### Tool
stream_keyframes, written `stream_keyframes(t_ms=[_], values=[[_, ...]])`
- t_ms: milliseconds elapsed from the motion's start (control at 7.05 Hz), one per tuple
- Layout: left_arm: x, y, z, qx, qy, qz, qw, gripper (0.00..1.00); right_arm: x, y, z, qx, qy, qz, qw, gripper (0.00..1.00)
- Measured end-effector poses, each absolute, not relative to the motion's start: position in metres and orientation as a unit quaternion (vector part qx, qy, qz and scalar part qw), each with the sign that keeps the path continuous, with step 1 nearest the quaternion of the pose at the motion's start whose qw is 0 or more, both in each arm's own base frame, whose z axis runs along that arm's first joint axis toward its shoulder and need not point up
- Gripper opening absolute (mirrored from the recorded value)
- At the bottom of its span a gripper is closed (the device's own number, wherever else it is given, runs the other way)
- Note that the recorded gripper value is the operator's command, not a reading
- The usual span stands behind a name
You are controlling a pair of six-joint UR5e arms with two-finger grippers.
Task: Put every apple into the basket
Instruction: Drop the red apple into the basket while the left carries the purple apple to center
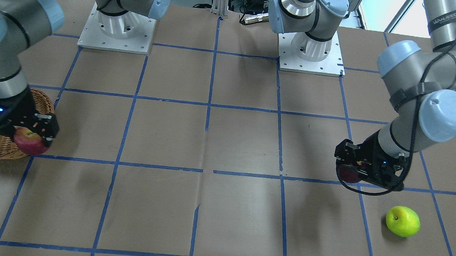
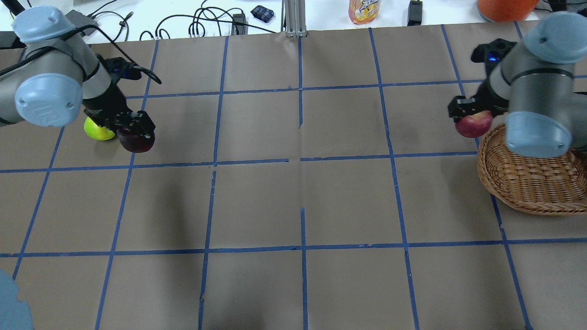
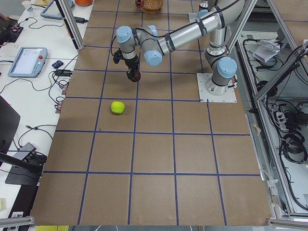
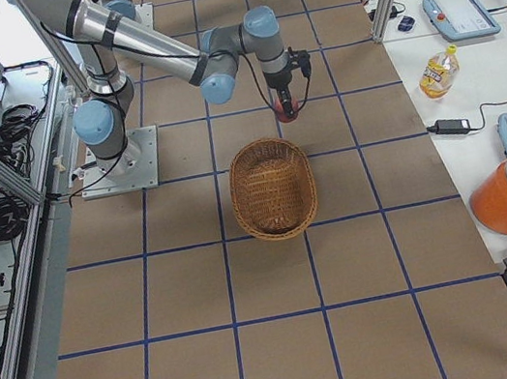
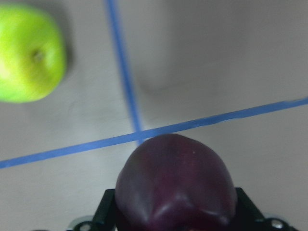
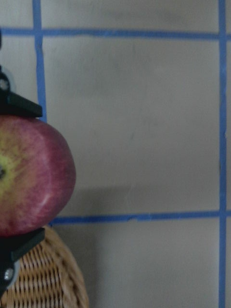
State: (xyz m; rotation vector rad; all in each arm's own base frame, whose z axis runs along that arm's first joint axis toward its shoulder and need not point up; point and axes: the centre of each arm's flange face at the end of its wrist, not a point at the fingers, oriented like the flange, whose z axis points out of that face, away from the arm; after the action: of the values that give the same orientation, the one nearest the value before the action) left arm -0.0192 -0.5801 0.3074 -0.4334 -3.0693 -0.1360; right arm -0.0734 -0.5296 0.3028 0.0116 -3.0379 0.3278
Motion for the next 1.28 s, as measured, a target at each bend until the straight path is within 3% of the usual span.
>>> stream_keyframes(t_ms=[426, 568, 709, 993, 1135, 1277], values=[[-0.172, -0.585, 0.299, -0.083, -0.996, -0.002, 0.042, 0.08, -0.231, -0.497, 0.269, 0.035, -0.993, 0.116, 0.005, 0.58], [-0.228, -0.581, 0.282, -0.060, -0.997, 0.014, 0.053, 0.08, -0.268, -0.490, 0.255, 0.038, -0.992, 0.121, 0.009, 0.67], [-0.274, -0.574, 0.262, -0.043, -0.997, 0.018, 0.060, 0.08, -0.295, -0.487, 0.244, 0.039, -0.991, 0.126, 0.017, 1.00], [-0.329, -0.560, 0.229, -0.029, -0.997, 0.023, 0.067, 0.13, -0.315, -0.486, 0.234, 0.040, -0.991, 0.127, 0.021, 1.00], [-0.345, -0.556, 0.218, -0.019, -0.997, 0.028, 0.069, 0.23, -0.316, -0.486, 0.234, 0.041, -0.991, 0.126, 0.021, 1.00], [-0.355, -0.553, 0.212, -0.013, -0.997, 0.033, 0.069, 0.58, -0.314, -0.484, 0.238, 0.041, -0.991, 0.123, 0.018, 1.00]])
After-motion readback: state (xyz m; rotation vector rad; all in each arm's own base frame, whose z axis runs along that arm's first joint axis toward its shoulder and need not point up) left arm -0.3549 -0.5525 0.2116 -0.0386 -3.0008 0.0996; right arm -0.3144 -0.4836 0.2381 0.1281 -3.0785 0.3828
